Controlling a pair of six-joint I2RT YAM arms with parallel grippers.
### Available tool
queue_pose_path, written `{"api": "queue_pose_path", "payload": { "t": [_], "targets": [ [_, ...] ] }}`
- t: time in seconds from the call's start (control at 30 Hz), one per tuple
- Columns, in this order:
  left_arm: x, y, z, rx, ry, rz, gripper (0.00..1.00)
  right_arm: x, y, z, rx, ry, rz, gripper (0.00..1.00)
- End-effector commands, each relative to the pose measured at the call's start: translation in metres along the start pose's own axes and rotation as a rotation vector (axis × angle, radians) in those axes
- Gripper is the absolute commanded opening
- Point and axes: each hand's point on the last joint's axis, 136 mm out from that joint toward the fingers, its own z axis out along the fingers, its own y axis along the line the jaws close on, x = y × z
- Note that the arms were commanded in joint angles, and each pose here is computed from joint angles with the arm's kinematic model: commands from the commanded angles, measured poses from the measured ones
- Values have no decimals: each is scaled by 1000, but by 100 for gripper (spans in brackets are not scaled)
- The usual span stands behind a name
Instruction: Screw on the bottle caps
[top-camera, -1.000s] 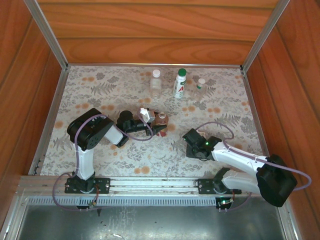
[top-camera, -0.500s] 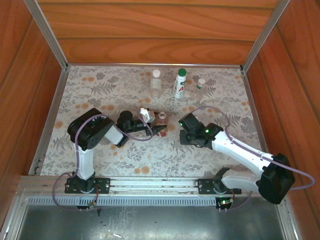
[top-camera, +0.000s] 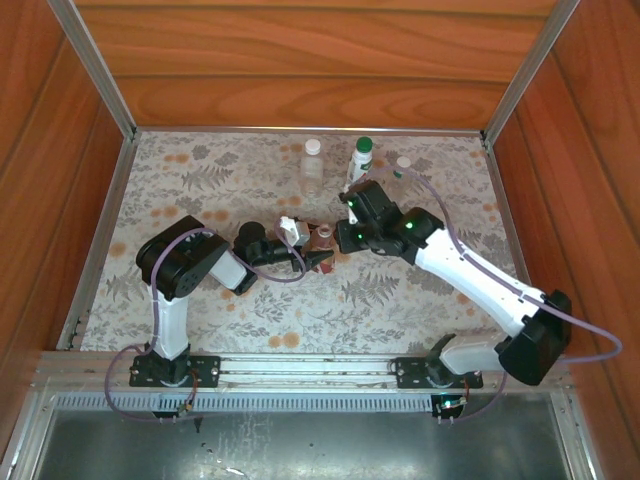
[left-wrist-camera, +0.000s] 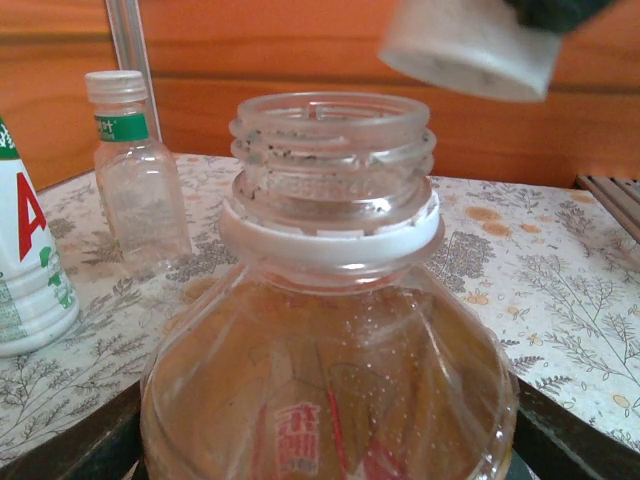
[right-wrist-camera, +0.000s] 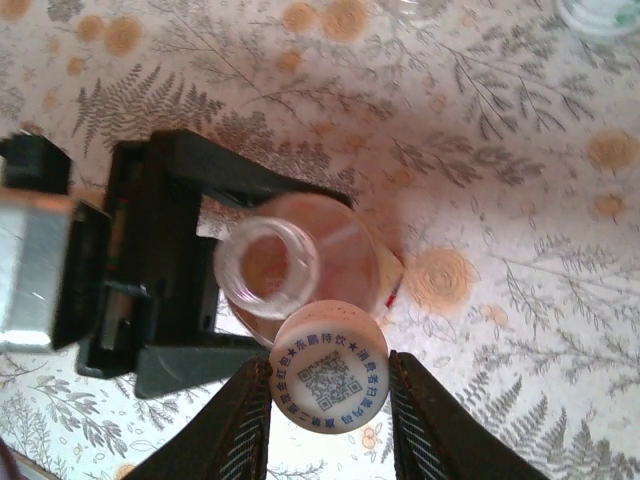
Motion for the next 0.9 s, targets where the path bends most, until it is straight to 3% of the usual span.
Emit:
{"api": "queue_pose_path", "payload": {
  "t": [0.0,0.6,0.87],
  "targets": [
    [17,-6,0,27,39,-28,68,-6,14,1,-38,28,-92,33],
    [19,-10,-3,36,45,-11,68,-4,20,23,-34,126,-143,32],
    [19,-11,-3,38,46,-11,68,8,15,28,4,268,-198,32]
  ]
}}
